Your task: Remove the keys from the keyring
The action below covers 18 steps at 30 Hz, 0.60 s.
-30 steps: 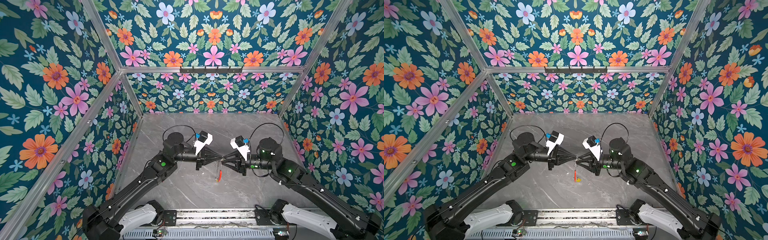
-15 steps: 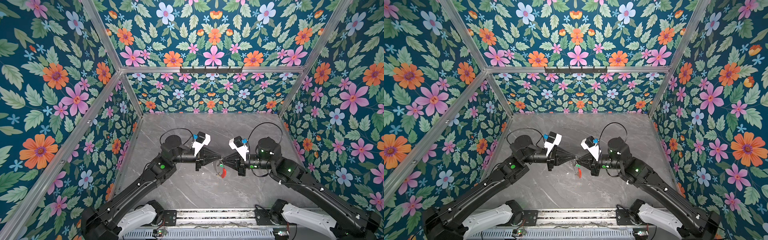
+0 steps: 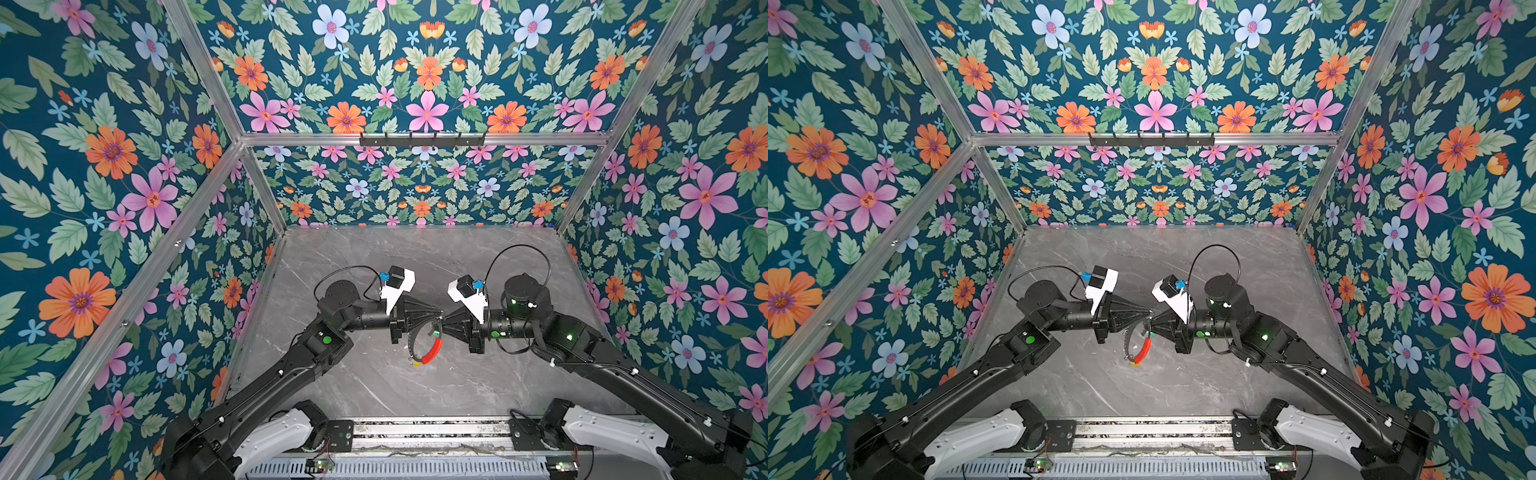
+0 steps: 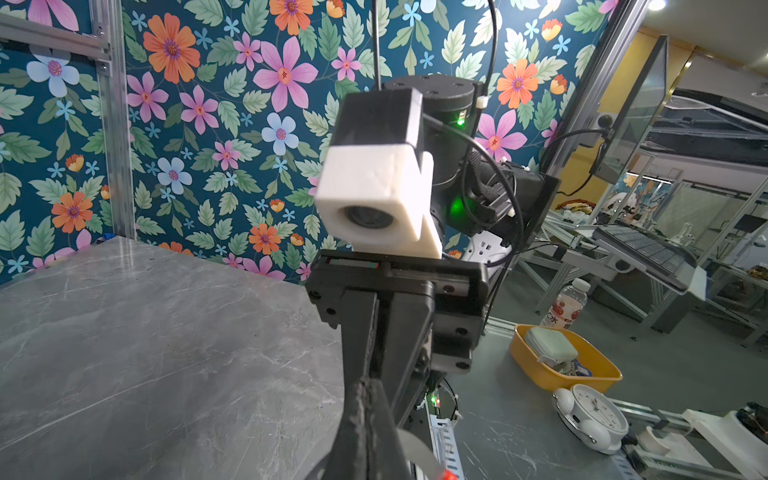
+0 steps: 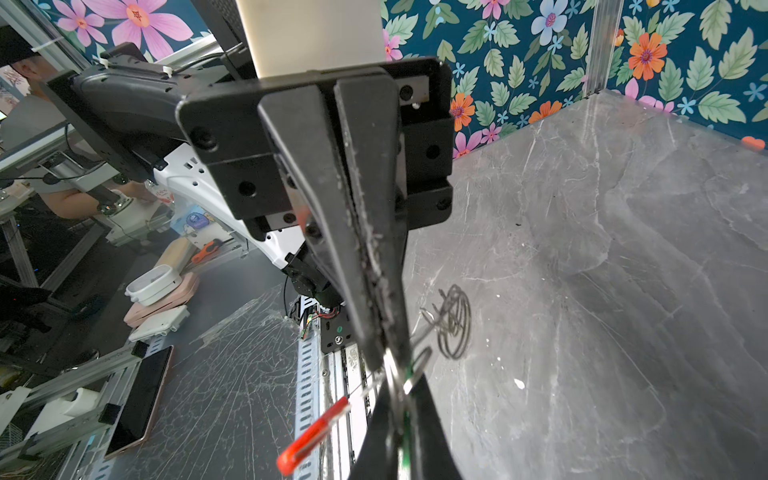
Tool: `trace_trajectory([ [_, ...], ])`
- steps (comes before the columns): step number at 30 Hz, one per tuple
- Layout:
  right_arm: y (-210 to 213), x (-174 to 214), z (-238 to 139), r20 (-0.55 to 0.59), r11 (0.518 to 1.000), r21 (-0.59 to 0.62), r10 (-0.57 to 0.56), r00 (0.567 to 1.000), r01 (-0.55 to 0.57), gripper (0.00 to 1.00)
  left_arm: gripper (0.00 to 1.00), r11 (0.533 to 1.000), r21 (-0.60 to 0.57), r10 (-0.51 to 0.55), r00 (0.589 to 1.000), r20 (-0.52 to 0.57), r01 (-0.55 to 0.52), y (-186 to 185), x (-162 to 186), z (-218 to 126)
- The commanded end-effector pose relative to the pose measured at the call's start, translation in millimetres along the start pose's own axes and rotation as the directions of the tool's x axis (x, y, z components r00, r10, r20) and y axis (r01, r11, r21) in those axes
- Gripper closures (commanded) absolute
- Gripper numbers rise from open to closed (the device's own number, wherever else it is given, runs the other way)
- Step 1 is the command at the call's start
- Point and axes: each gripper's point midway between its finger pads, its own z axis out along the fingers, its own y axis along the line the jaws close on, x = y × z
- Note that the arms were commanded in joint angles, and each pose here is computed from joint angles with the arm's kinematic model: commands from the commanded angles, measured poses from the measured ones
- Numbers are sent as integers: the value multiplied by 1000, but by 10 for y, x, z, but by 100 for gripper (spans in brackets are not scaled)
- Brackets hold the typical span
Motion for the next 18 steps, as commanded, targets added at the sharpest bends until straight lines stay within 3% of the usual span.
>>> trace_trajectory([
  [1, 68, -80, 24, 26, 999, -36, -29, 999, 30, 100, 100, 998, -15, 63, 992, 108, -62, -24, -255, -24],
  [11, 98, -119, 127, 25, 996, -77, -31, 999, 33, 100, 100, 997, -26, 70, 986, 151, -67, -9, -268, -50],
  [18, 61, -116, 82, 20, 999, -37, -29, 999, 30, 100, 100, 997, -22, 75, 989, 125, -73, -50, -229, -76],
])
